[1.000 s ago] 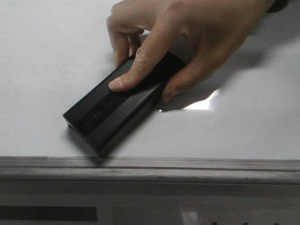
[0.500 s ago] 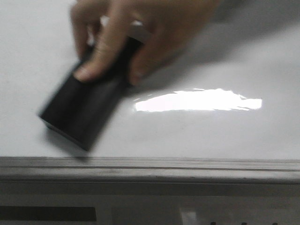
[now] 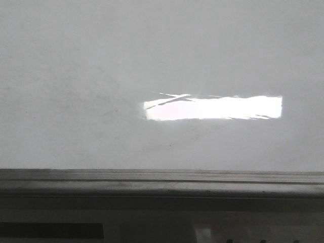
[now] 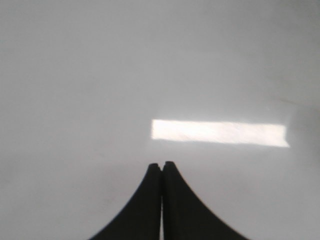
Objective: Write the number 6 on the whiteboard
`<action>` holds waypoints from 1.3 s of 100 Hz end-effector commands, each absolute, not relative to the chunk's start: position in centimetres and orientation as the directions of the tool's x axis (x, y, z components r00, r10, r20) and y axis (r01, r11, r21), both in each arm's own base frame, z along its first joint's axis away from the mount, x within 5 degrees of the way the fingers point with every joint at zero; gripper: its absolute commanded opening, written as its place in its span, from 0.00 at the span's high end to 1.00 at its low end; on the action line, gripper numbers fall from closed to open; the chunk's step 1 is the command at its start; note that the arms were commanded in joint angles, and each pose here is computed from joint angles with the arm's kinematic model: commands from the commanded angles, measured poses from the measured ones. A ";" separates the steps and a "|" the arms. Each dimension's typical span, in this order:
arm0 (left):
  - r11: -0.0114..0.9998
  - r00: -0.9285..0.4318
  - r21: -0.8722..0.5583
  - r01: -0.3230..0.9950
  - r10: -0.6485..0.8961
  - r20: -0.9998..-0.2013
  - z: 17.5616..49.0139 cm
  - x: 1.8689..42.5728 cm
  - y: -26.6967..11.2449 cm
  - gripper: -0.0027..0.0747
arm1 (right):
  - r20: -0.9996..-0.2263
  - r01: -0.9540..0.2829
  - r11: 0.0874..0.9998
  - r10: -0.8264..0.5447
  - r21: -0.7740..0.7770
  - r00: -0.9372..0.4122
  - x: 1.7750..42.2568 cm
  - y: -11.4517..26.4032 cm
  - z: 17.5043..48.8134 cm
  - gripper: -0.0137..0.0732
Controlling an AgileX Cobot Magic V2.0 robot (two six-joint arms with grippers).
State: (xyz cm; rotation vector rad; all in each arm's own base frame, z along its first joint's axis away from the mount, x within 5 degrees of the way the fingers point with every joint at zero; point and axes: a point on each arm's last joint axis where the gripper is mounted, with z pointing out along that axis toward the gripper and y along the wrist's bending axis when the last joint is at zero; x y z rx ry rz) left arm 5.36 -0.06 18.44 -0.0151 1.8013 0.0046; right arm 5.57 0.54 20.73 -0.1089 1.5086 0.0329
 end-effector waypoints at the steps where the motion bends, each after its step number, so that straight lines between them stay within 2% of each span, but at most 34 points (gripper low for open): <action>1: 1.000 -0.161 -0.011 -0.021 -0.014 -0.987 18.3 5.4 0.0 0.99 | -0.995 0.017 0.995 -0.100 -0.100 0.028 5.6 -0.1 20.1 0.92; 14: 1.000 -0.161 -0.011 -0.021 -0.014 -0.987 18.3 5.4 0.0 0.99 | -0.990 0.129 0.984 -0.116 -0.125 -0.077 5.5 -0.7 19.3 0.92; 35: 1.000 -0.161 -0.011 -0.021 -0.014 -0.987 18.3 5.4 0.0 0.99 | -0.960 0.190 0.966 -0.125 -0.175 -0.249 5.2 -1.3 17.8 0.92; 62: 1.000 -0.161 -0.011 -0.021 -0.014 -0.987 18.3 5.4 0.0 0.99 | -0.965 0.198 0.967 -0.110 -0.159 -0.237 5.2 -1.4 17.9 0.92; 93: 1.000 -0.161 -0.011 -0.021 -0.014 -0.987 18.3 5.4 0.0 0.99 | -0.965 0.094 0.984 -0.129 -0.154 -0.227 5.3 -0.8 17.9 0.92; 130: 1.000 -0.161 -0.013 -0.021 -0.016 -0.987 18.3 5.4 0.0 0.99 | -0.962 0.093 0.984 -0.127 -0.153 -0.242 5.3 -0.8 17.7 0.92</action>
